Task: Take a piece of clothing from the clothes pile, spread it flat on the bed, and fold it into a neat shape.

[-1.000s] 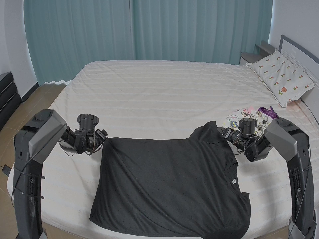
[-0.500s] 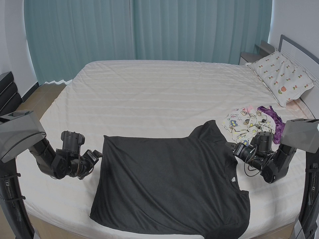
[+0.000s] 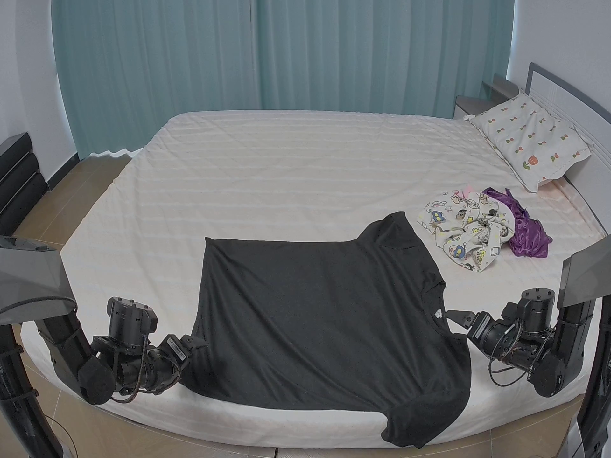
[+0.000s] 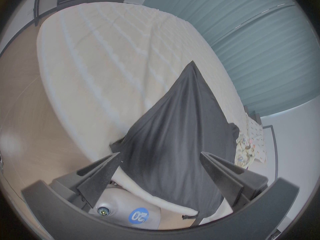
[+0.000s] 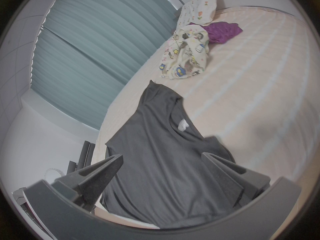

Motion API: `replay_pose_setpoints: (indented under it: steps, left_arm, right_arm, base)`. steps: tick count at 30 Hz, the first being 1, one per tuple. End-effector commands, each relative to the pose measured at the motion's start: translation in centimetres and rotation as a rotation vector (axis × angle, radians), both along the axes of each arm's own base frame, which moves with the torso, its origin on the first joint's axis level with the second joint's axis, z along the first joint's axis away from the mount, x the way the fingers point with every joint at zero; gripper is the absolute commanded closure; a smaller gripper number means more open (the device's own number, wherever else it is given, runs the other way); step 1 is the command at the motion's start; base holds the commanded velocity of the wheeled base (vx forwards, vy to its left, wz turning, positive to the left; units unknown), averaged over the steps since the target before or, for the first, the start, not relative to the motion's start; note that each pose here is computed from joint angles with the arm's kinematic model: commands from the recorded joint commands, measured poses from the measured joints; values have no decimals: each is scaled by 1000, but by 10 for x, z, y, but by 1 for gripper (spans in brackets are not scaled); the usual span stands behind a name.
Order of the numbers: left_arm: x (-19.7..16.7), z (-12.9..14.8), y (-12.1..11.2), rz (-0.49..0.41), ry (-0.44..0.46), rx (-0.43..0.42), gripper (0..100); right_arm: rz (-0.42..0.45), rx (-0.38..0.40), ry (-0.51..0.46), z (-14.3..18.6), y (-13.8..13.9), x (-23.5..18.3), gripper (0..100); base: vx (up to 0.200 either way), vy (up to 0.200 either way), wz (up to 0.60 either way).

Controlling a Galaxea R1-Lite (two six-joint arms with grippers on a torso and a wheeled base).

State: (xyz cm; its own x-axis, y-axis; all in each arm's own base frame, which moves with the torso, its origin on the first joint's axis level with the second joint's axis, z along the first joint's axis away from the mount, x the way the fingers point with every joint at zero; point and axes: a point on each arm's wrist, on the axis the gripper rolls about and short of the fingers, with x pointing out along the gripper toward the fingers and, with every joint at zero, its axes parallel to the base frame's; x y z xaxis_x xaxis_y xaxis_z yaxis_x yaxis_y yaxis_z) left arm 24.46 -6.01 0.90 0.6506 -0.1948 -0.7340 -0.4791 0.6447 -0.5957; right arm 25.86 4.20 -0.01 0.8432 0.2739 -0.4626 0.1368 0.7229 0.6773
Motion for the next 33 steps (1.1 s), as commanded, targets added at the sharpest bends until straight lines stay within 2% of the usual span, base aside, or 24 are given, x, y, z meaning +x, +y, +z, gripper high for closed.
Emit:
replay_pose_setpoints:
  steps: [1, 7, 8, 10, 15, 19, 26, 31, 32, 33]
  left_arm:
    - [-9, -4, -2, -20, 33, 3, 0]
    - [-8, -9, -2, -15, 37, 17, 0]
    - [1, -12, -2, -6, 0, 8, 0]
    - [5, -18, -4, -4, -10, 16, 0]
    - [20, -41, -7, 55, -39, 109, 0]
    - [19, -50, -10, 20, -27, 182, 0]
    - [30, -60, -20, 27, -44, 231, 0]
    - [35, -75, -22, -3, -37, 350, 0]
    - [35, -77, -23, -4, -35, 364, 100]
    - [35, -78, -23, -3, -35, 370, 100]
  right_arm:
    - [10, -3, 43, -5, 1, -10, 0]
    - [13, -2, 59, -8, 1, -11, 0]
    - [14, 0, 61, -8, 1, -11, 0]
    - [15, -1, 66, -9, 1, -12, 0]
    - [13, -4, 73, -9, 1, -14, 0]
    - [14, -4, 71, -9, 1, -13, 0]
    - [14, -6, 72, -10, 1, -13, 0]
    - [14, -6, 74, -11, 1, -12, 0]
    - [14, -6, 74, -11, 1, -12, 0]
    - [14, -6, 74, -11, 1, -12, 0]
  base:
    - [0, 0, 0]
    - [0, 0, 0]
    - [0, 0, 0]
    - [0, 0, 0]
    - [0, 0, 0]
    - [0, 0, 0]
    - [0, 0, 0]
    - [0, 0, 0]
    - [0, 0, 0]
    - [0, 0, 0]
